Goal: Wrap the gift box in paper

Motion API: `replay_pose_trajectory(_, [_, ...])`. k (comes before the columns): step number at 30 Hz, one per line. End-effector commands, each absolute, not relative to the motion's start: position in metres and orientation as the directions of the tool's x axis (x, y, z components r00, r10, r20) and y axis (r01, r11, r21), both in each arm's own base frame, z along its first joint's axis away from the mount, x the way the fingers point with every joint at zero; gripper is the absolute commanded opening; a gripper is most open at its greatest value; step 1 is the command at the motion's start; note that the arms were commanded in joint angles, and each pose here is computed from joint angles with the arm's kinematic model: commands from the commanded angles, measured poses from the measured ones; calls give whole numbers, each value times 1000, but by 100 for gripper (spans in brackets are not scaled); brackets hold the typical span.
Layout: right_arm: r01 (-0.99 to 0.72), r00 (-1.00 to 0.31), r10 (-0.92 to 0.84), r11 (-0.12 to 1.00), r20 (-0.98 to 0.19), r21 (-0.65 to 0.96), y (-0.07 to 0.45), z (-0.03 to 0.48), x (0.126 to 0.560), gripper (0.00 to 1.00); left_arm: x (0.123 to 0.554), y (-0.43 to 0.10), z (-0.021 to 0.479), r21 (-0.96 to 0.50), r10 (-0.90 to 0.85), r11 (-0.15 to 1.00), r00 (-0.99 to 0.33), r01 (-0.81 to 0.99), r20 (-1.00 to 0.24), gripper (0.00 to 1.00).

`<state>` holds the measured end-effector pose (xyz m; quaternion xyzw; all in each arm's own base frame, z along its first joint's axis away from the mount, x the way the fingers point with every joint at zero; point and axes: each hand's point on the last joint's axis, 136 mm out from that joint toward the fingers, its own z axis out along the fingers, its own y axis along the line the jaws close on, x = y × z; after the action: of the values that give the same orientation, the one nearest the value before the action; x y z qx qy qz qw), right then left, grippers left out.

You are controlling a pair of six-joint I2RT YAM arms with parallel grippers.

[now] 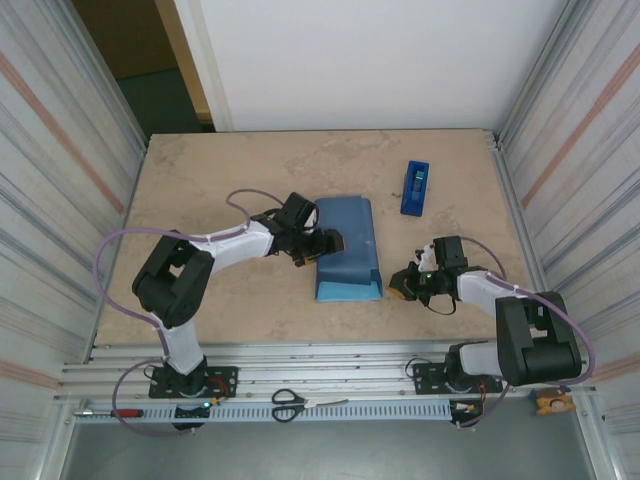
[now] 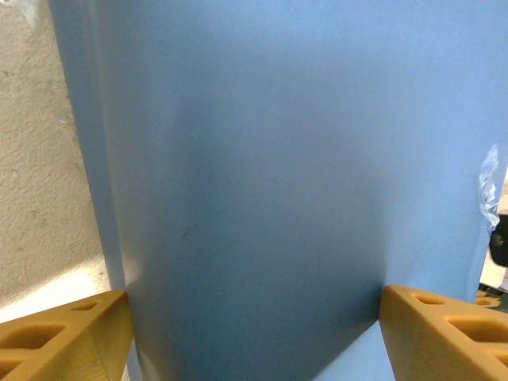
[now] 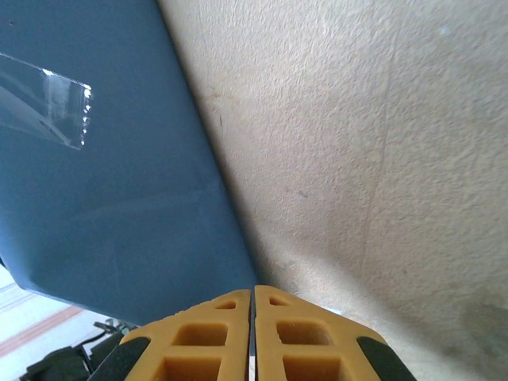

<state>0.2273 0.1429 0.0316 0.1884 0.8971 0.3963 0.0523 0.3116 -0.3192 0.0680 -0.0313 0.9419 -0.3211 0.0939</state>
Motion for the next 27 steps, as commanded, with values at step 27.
replay_pose_trajectory(27, [257, -943, 332, 656, 35, 710, 152, 30, 232, 12, 291, -357, 106, 390, 910, 260, -89, 883, -406, 79])
